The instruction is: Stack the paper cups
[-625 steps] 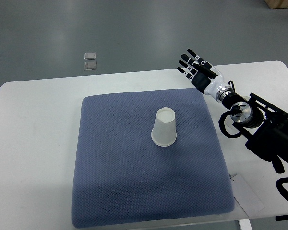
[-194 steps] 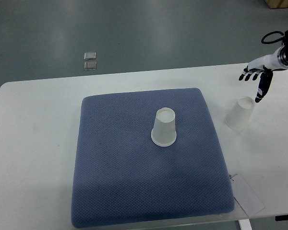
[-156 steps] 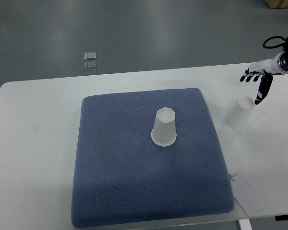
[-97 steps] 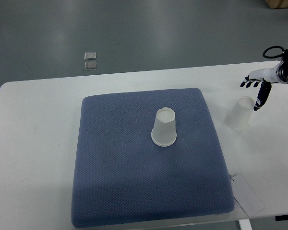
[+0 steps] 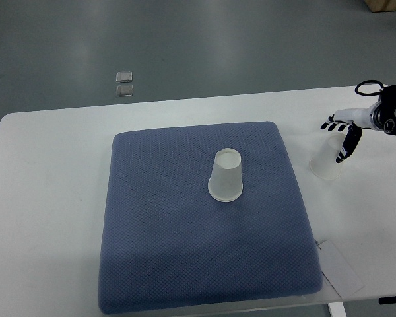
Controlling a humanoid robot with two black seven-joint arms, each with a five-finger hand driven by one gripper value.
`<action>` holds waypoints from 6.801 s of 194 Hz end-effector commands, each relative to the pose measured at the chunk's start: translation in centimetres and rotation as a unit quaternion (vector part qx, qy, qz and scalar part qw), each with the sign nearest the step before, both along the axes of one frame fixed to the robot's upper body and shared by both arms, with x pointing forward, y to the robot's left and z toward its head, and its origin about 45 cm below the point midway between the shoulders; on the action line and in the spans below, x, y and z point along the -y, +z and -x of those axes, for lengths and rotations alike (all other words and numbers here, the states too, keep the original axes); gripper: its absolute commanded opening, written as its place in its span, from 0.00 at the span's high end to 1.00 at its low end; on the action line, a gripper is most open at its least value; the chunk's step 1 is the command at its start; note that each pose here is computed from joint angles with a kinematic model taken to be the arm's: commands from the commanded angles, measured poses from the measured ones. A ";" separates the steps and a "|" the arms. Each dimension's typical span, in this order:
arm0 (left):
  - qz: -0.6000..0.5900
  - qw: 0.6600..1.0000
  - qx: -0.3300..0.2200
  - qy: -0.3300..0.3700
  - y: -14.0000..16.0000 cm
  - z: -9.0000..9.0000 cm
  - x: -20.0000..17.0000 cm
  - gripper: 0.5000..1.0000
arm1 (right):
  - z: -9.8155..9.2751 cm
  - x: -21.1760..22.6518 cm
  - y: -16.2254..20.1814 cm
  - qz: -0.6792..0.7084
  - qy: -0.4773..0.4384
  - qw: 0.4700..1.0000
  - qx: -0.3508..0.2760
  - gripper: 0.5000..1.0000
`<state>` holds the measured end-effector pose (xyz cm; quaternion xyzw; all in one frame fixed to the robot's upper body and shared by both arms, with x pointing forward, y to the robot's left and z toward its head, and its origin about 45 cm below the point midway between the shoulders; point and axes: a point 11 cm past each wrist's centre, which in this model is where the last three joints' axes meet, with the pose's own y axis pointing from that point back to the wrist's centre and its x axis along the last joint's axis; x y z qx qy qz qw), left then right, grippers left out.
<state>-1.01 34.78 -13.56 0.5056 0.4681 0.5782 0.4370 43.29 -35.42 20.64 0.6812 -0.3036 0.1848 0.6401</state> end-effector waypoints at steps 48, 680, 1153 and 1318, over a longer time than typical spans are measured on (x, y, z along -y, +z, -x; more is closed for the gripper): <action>0.000 1.000 0.000 -0.001 0.0 0.0 0.0 0.00 | 0.4 0.5 -0.9 0.002 -0.006 1.000 0.002 0.23; 0.000 1.000 0.000 0.001 0.0 0.0 0.0 0.00 | 1.6 -22.3 21.7 -0.060 0.286 0.956 0.039 0.69; 0.000 1.000 0.000 0.000 0.0 0.0 0.0 0.00 | 2.7 -20.8 15.4 -0.085 0.271 0.959 -0.015 0.68; 0.000 1.000 0.000 0.001 0.0 0.0 0.0 0.00 | 2.7 -20.7 15.2 -0.087 0.270 0.959 -0.018 0.50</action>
